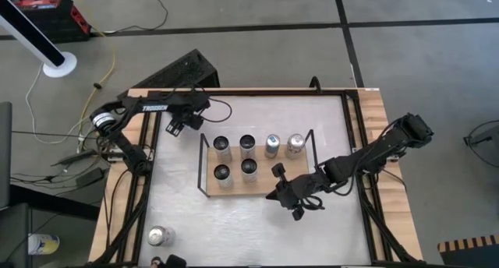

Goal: Place canned beverage on shelf
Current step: Put the blue soda can on the shelf aligned with the other blue soda can

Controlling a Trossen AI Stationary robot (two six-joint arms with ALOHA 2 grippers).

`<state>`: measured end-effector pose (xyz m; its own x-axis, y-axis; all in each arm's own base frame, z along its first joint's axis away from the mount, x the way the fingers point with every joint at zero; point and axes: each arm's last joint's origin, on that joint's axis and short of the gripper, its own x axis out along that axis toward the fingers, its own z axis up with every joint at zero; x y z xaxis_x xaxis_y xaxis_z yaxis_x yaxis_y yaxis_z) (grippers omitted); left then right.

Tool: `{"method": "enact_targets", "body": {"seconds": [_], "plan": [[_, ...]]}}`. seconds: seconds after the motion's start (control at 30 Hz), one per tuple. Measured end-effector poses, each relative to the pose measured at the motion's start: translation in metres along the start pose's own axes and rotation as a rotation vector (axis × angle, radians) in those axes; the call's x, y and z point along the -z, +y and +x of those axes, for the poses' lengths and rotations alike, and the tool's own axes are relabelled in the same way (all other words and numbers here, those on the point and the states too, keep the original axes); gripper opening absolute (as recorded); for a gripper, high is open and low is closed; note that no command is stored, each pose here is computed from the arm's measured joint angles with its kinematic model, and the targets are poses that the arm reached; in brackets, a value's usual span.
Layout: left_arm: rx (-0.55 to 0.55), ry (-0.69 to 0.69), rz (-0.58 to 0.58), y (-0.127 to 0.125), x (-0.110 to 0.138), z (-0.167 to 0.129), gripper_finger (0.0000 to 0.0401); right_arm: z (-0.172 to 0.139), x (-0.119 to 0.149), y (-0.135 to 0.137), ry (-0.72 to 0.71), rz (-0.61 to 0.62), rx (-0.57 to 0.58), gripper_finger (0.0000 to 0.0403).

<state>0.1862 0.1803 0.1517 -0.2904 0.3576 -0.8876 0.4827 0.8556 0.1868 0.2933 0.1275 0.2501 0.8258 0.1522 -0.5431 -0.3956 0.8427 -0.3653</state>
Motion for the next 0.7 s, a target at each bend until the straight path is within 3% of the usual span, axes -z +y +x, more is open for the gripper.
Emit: {"method": "enact_targets", "body": {"seconds": [0.07, 0.2, 0.47, 0.6, 0.7], "plan": [[-0.005, -0.025, -0.023, 0.001, 0.002, -0.006, 0.0196, 0.0, 0.0, 0.0, 0.0, -0.001, 0.0, 0.0028], [-0.021, -0.115, -0.139, 0.004, 0.01, -0.028, 0.0194, 0.0, -0.001, 0.0, -0.007, 0.001, 0.003, 0.0028], [-0.272, -0.298, -0.416, 0.011, 0.049, -0.105, 0.0194, 0.002, 0.001, -0.009, -0.014, 0.02, 0.031, 0.0028], [-0.395, -0.532, -0.595, 0.003, 0.076, -0.154, 0.0194, 0.003, 0.001, -0.02, -0.036, 0.036, 0.067, 0.0028], [-0.47, -0.819, -0.743, -0.008, 0.096, -0.191, 0.0194, 0.004, -0.001, -0.031, -0.072, -0.01, 0.11, 0.0028]]}}
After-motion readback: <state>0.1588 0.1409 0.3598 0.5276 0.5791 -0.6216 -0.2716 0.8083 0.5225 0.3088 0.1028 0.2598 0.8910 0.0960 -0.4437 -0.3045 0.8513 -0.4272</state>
